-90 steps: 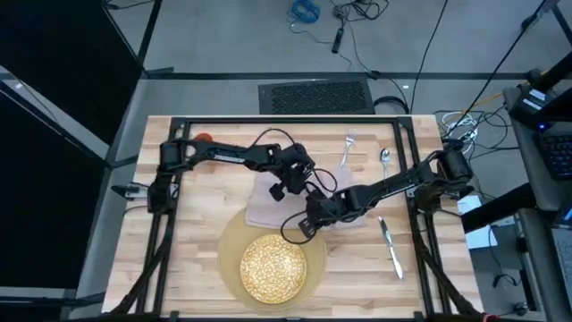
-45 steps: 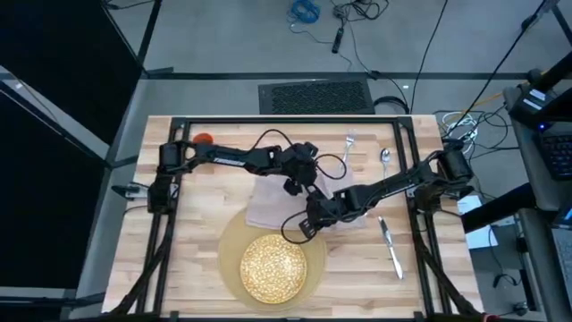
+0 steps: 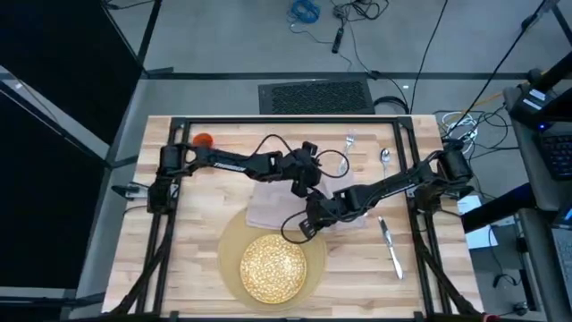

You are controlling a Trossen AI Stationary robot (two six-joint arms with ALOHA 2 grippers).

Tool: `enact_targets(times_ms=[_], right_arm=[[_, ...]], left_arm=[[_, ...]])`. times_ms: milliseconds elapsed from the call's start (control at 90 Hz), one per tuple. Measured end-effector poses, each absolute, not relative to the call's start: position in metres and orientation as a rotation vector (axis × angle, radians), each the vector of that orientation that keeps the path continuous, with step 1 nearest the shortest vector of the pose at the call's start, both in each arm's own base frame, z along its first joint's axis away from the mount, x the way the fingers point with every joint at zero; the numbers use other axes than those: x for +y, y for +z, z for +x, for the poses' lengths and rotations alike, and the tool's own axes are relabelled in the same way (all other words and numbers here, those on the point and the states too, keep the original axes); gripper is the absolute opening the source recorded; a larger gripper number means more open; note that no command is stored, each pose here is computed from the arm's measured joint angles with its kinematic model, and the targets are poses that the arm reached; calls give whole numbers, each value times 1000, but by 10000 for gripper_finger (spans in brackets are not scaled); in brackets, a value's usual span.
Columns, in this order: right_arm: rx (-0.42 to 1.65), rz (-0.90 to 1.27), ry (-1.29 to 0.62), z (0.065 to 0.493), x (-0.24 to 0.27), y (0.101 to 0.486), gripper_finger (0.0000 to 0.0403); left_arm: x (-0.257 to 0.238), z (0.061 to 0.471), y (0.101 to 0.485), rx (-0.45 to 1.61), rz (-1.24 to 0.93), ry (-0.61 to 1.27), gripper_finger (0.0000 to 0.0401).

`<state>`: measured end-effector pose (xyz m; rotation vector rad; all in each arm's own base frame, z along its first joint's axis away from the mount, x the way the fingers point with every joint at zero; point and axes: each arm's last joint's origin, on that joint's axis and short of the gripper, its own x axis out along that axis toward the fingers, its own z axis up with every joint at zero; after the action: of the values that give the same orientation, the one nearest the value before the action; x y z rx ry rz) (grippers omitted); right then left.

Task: Set table place
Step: Fold the light orange napkin on the table

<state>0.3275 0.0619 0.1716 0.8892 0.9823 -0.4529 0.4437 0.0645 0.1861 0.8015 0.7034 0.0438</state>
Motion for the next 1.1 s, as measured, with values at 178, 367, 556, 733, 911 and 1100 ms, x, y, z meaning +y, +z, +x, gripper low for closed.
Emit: enact_targets(times_ms=[178, 367, 556, 733, 911, 1100], right_arm=[[982, 889, -453, 327, 62, 172, 0], [985, 876, -445, 327, 62, 172, 0], [993, 849, -427, 327, 62, 171, 0], [994, 859, -429, 327, 62, 171, 0], [992, 868, -439, 327, 60, 171, 0], [993, 888, -446, 328, 58, 171, 0]], left_arm=[[57, 445, 187, 684, 807, 35, 89], [55, 445, 185, 672, 785, -43, 89], [51, 443, 183, 679, 706, -112, 89], [49, 441, 181, 679, 662, -177, 90], [52, 441, 181, 680, 685, -181, 90], [60, 444, 182, 705, 748, -219, 90]])
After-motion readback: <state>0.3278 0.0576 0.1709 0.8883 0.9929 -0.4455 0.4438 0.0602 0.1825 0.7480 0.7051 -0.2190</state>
